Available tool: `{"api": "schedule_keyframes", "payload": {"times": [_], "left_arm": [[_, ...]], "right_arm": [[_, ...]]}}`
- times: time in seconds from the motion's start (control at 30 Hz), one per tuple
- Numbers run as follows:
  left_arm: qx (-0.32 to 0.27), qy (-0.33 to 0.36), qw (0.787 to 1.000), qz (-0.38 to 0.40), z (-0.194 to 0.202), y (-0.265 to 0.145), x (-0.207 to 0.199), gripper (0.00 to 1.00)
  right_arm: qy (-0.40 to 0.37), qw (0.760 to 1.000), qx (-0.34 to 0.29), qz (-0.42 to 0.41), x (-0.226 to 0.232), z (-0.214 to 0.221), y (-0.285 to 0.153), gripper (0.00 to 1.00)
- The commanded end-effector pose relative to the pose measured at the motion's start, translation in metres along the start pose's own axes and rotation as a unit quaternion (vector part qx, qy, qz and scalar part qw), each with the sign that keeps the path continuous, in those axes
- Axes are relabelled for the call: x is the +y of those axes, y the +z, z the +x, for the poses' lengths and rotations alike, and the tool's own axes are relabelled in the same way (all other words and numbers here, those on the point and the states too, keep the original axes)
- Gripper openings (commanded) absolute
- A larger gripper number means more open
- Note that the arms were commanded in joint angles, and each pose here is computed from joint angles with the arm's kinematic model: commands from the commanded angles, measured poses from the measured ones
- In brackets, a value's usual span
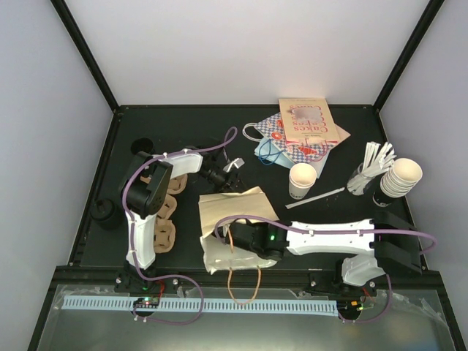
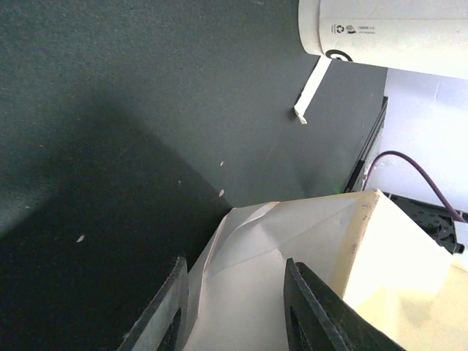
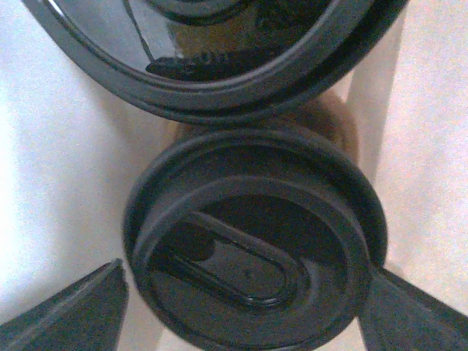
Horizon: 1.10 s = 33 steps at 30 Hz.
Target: Pack the takeout coffee
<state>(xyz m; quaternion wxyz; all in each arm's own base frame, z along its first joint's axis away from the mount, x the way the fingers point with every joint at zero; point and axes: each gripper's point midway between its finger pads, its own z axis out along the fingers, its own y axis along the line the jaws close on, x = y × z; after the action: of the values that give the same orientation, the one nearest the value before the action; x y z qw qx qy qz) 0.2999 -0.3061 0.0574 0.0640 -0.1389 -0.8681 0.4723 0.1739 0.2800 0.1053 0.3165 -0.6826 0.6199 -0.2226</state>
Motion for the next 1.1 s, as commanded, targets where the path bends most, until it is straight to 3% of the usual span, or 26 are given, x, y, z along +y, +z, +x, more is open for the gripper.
{"api": "schedule_keyframes", "payload": {"times": [0.0,0.07,0.57,0.7,1.07], "left_arm": [[0.045,-0.007,0.998,0.037,0.022,0.011,-0.019,0.39],[0.046,-0.007,0.998,0.036,0.023,0.011,-0.020,0.39],[0.044,-0.002,0.999,0.030,0.024,0.006,-0.025,0.42],[0.038,0.006,0.999,0.016,0.020,0.002,-0.026,0.53],[-0.019,0.050,0.998,-0.025,-0.012,-0.036,-0.047,0.79]], "right_arm": [[-0.041,0.990,0.019,-0.132,0.048,0.022,-0.005,0.96],[-0.026,0.992,0.013,-0.124,0.039,0.018,-0.008,1.00],[0.000,0.987,-0.040,-0.153,-0.003,-0.009,-0.059,1.00],[-0.006,0.981,-0.031,-0.189,0.005,-0.007,-0.064,1.00],[0.012,0.981,-0.037,-0.192,-0.002,-0.007,-0.068,1.00]]}}
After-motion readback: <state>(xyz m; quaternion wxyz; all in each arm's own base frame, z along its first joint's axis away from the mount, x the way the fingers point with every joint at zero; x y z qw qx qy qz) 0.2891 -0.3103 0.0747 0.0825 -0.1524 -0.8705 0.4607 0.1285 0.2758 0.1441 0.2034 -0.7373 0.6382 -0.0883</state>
